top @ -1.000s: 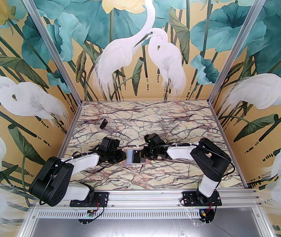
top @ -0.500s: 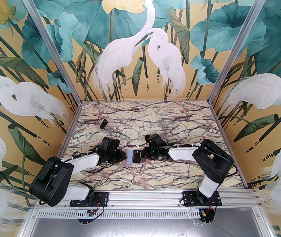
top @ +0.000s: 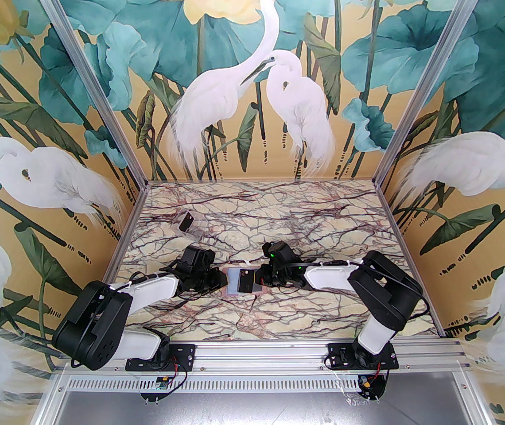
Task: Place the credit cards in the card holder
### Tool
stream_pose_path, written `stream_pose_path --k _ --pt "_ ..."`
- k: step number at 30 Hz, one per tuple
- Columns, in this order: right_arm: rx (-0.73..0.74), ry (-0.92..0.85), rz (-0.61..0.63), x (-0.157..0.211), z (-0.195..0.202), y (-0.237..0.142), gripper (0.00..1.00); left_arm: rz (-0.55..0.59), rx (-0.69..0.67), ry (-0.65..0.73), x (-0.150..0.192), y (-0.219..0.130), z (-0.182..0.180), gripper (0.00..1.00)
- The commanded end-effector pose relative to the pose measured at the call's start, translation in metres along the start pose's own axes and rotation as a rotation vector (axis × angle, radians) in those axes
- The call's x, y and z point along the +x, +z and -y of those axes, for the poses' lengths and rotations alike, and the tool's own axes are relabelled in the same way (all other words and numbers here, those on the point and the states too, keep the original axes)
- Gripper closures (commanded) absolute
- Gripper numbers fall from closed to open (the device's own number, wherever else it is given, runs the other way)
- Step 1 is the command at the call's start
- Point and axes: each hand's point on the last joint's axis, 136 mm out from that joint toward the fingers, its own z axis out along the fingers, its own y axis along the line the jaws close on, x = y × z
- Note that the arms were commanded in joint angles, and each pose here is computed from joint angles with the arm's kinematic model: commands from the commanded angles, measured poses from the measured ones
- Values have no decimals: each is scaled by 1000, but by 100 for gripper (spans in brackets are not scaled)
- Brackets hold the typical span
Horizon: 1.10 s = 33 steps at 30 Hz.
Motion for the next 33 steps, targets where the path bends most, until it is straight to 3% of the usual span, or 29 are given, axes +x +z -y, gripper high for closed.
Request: stream_pose_path --k 1,33 --pt "22 23 -6 -3 4 3 100 -20 -82 -30 10 5 -21 83" --pt "-51 -7 -69 1 -11 18 100 -23 -78 -27 10 6 -21 83"
